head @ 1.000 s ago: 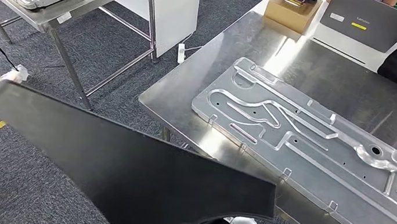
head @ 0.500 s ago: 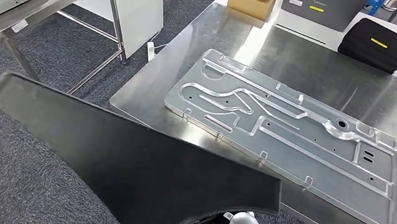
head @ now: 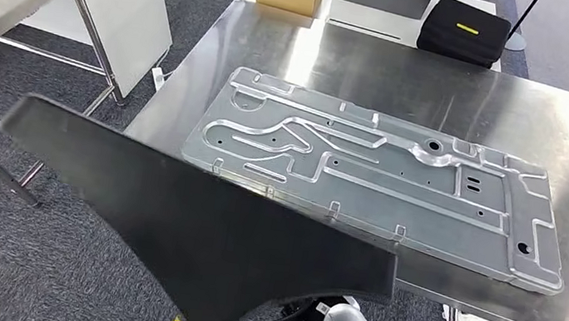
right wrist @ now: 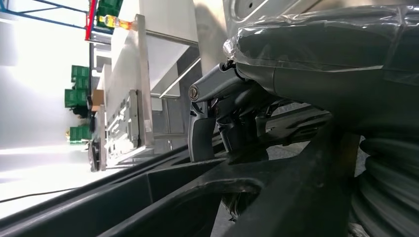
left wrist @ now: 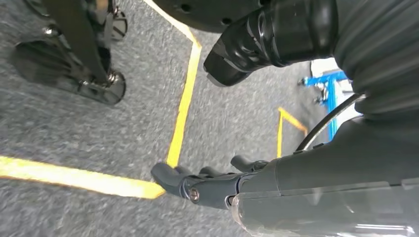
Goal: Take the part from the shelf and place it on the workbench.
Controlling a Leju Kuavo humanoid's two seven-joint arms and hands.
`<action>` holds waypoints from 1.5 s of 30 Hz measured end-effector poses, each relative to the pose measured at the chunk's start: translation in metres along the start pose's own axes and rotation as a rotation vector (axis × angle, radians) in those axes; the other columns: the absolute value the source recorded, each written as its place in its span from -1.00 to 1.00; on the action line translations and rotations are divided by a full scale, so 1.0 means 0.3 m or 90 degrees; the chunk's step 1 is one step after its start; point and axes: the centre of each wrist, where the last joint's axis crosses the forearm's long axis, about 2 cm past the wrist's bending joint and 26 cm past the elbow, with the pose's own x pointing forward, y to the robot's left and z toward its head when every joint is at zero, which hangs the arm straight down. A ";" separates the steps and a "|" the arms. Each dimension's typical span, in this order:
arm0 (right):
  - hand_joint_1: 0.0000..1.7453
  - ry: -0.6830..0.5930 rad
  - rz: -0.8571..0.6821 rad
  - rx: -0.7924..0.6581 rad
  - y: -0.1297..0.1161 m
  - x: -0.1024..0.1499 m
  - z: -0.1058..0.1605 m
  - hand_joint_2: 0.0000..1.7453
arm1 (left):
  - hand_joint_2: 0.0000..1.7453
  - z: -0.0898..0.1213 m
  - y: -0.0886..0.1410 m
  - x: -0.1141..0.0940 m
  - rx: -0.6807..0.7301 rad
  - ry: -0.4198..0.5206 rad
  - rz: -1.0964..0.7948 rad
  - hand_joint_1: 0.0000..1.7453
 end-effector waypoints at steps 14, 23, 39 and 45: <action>0.84 0.000 0.003 -0.011 -0.004 -0.006 0.002 1.00 | 1.00 -0.002 -0.003 0.009 -0.011 0.008 -0.006 -1.00; 0.84 0.011 0.048 -0.048 -0.011 -0.009 0.002 1.00 | 1.00 -0.003 -0.003 0.009 -0.008 0.010 -0.011 -1.00; 0.84 0.075 0.411 -0.113 -0.191 0.051 -0.197 1.00 | 1.00 -0.002 -0.014 0.028 -0.033 -0.010 -0.068 -1.00; 0.84 0.076 0.421 -0.112 -0.202 0.056 -0.231 1.00 | 1.00 -0.002 -0.017 0.032 -0.034 -0.011 -0.073 -1.00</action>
